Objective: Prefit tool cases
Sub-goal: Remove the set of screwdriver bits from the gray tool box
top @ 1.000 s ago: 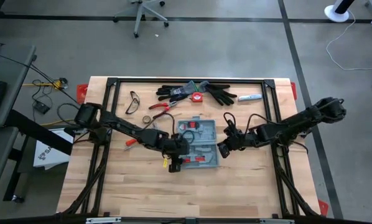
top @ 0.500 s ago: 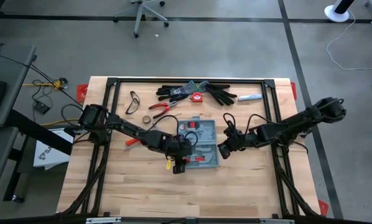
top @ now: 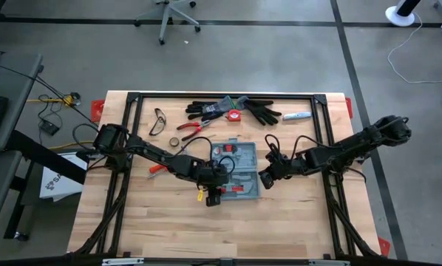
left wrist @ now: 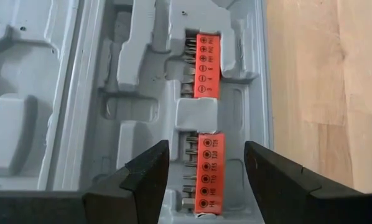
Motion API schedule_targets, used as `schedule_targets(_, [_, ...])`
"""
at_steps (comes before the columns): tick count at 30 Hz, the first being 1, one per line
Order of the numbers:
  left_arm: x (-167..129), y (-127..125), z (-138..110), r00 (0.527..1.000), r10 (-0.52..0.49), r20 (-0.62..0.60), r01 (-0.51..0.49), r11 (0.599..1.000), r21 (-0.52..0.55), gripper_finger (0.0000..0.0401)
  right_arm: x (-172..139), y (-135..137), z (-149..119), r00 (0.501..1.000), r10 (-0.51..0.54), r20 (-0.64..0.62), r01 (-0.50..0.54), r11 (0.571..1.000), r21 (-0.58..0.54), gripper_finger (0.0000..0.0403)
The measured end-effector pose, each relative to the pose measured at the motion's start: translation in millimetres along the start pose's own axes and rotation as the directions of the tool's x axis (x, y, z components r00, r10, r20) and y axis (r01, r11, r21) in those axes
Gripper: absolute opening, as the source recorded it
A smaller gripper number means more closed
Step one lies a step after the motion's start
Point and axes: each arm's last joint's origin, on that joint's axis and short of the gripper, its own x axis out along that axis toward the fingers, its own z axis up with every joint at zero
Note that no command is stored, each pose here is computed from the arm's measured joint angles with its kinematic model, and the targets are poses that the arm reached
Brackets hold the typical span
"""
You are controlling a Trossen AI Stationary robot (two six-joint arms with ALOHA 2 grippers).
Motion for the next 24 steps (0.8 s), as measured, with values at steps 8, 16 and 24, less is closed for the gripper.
schedule_targets(8, [-0.1,-1.1,-0.2,1.0,-0.002,0.001,0.002,1.0,0.001,0.0197,0.0,-1.1,-0.6,1.0,-0.011,-0.006,0.011,1.0,-0.011,0.0])
schedule_targets(16, [-0.1,-1.1,-0.3,1.0,-0.002,0.0,0.002,1.0,0.003,0.0197,0.0,-1.5,-0.8,1.0,-0.015,-0.009,0.015,1.0,-0.023,0.0])
schedule_targets(24, [-0.1,-1.7,-0.5,1.0,-0.023,-0.007,0.023,0.999,0.048,0.0197,0.0,-1.5,-0.9,1.0,-0.016,-0.009,0.015,1.0,-0.022,0.0])
